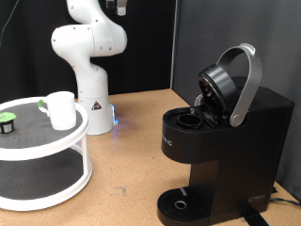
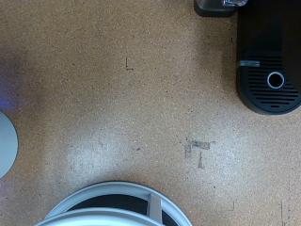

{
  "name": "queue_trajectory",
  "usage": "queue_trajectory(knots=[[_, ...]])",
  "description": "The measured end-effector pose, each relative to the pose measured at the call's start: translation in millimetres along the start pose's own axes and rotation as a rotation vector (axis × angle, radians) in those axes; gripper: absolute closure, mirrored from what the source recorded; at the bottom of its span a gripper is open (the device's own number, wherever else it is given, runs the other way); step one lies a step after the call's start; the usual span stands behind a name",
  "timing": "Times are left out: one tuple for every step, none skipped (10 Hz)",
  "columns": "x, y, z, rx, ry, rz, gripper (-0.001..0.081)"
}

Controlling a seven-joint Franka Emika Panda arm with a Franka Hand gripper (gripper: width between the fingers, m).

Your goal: Make a cup of coffee with the keurig machine

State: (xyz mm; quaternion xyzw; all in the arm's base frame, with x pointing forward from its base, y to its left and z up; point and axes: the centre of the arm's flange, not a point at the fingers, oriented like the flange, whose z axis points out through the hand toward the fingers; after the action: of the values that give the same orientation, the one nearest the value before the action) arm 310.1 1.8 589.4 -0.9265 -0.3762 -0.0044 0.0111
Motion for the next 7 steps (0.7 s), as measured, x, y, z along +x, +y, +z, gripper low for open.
queue_trajectory(knots=[[-0.5, 0.6, 0.0, 0.001, 0.001, 0.001, 0.0001], [-3.5, 2.8, -0.7, 0.003, 0.006, 0.008, 0.0001], [-11.3, 7.7, -2.7, 0.006, 0.016, 0.011, 0.0001], [-24.3, 14.6, -5.3, 0.010, 0.023, 0.003, 0.0001], [-39.4, 21.4, -7.5, 0.014, 0.025, -0.005, 0.0001], [-54.7, 28.3, -8.9, 0.014, 0.021, -0.015, 0.0001], [-70.0, 35.3, -10.3, 0.015, 0.019, -0.025, 0.0001]])
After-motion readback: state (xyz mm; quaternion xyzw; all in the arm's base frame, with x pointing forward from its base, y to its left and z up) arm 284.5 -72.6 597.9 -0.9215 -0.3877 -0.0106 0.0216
